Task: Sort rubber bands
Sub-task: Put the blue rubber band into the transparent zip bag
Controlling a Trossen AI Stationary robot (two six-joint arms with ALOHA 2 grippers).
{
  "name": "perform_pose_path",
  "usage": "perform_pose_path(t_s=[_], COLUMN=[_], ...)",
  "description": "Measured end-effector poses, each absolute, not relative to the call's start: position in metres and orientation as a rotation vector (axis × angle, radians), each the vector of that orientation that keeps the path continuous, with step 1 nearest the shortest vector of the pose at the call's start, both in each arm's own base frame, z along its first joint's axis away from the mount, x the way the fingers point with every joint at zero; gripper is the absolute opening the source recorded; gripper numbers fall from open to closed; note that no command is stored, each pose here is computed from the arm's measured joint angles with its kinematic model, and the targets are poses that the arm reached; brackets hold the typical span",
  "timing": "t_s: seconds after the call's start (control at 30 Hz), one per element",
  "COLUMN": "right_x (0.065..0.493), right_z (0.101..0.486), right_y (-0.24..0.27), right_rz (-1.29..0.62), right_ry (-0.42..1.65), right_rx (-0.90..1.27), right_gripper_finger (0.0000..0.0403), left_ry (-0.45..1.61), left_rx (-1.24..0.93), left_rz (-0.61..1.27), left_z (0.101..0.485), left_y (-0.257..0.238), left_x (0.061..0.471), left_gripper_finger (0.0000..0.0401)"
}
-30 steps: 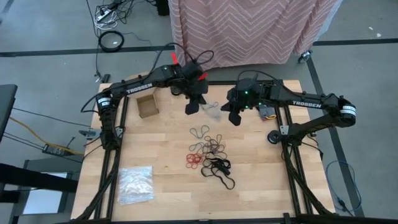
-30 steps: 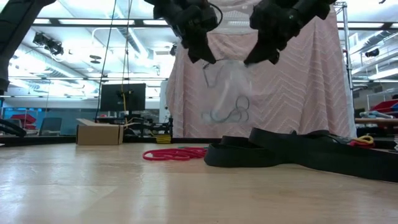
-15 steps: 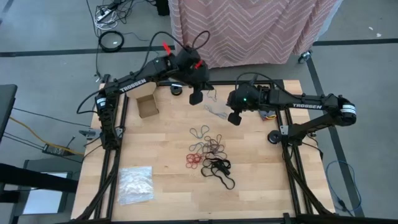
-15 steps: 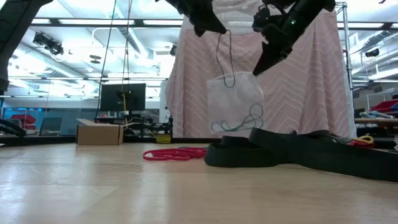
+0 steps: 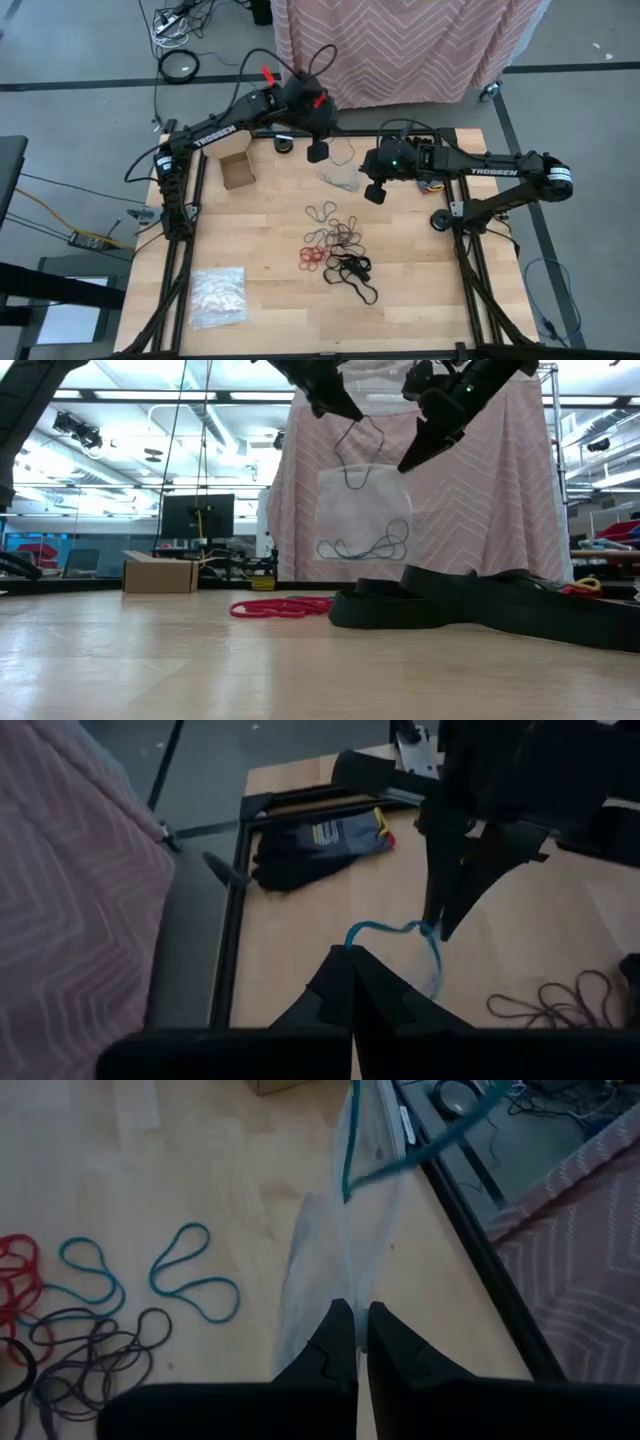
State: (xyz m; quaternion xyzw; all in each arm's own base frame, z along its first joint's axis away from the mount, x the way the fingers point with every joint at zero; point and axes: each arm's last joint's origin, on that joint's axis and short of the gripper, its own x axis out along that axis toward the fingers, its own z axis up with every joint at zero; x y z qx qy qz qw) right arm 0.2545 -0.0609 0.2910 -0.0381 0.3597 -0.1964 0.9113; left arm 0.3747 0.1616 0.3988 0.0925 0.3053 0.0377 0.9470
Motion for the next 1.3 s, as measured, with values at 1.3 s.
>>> perform_pose_path(t_s=[1.3], right_x=[0.256], right_z=[0.295], right_y=[-0.068], right_rz=[-0.392], right_ry=[0.67], right_rx=[0.026], right_gripper_finger=[0.0], left_ry=[0.836], left_rx=[0.151], left_rz=[-0.072], left_z=[0.369], left_y=[0.153], left_x=[0.375], left_gripper_finger=[0.0])
